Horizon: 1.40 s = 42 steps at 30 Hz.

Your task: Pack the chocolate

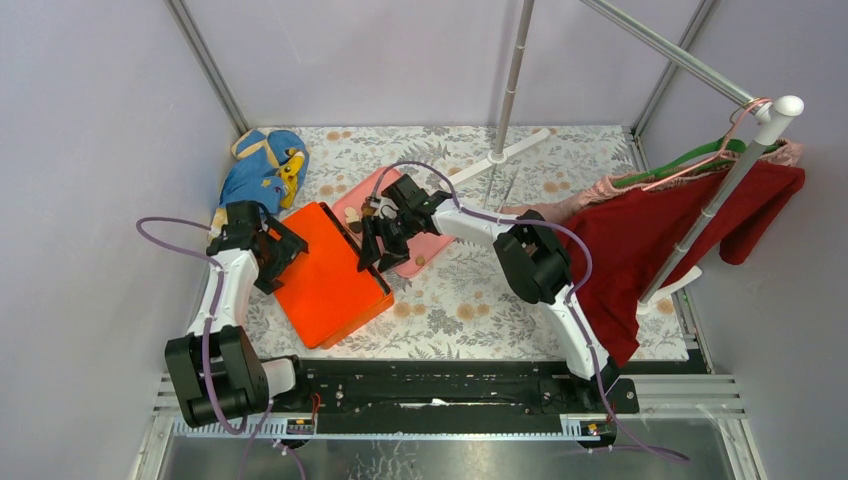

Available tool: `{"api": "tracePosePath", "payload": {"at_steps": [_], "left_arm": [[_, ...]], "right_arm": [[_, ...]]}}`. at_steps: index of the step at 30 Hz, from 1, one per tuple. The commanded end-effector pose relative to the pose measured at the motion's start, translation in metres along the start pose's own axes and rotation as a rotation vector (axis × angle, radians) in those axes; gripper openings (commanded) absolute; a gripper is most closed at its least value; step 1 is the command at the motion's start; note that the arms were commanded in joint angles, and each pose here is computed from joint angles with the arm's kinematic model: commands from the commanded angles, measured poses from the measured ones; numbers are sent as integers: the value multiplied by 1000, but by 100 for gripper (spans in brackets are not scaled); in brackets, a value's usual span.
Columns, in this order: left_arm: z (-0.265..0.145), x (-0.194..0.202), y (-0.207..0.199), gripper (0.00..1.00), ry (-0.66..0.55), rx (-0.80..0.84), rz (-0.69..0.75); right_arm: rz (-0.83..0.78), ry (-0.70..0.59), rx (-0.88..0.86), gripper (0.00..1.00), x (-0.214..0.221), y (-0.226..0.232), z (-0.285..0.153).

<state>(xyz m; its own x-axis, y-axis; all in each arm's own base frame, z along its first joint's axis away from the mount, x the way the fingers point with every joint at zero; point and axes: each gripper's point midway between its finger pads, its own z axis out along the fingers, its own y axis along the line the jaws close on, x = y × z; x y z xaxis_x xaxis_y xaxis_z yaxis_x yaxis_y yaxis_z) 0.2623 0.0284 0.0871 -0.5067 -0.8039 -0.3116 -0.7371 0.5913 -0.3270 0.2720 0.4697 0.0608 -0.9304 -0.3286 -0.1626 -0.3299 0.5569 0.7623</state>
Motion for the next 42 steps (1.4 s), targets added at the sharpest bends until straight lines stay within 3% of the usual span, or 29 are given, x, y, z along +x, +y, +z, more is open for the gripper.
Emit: {"api": "tracePosePath", "payload": {"at_steps": [1,6,14,18,24,28,35,42], "left_arm": [[8,9,-24,99,72,131,5],[6,8,-34,99,72,183,9],[10,13,-34,99,93,194,22],[9,13,-36,99,97,203,32],[4,10,-41,99,95,226,57],[-11,-6,-37,99,16,180,93],[-36,-37,6,99,-180,-56,33],[-17,-24,27,99,-125,-136,3]], "right_arm": [[-10,-9,-16,71,-1,5,0],[-40,-19,-71,94,-3,19,-5],[-12,1,-110,97,1,20,-1],[-3,-43,-86,86,-5,17,-3],[36,-53,-65,56,-7,7,-1],[50,-59,-41,42,-8,1,0],[53,-54,-30,31,-6,-3,1],[52,-53,-26,27,-3,-5,-1]]}}
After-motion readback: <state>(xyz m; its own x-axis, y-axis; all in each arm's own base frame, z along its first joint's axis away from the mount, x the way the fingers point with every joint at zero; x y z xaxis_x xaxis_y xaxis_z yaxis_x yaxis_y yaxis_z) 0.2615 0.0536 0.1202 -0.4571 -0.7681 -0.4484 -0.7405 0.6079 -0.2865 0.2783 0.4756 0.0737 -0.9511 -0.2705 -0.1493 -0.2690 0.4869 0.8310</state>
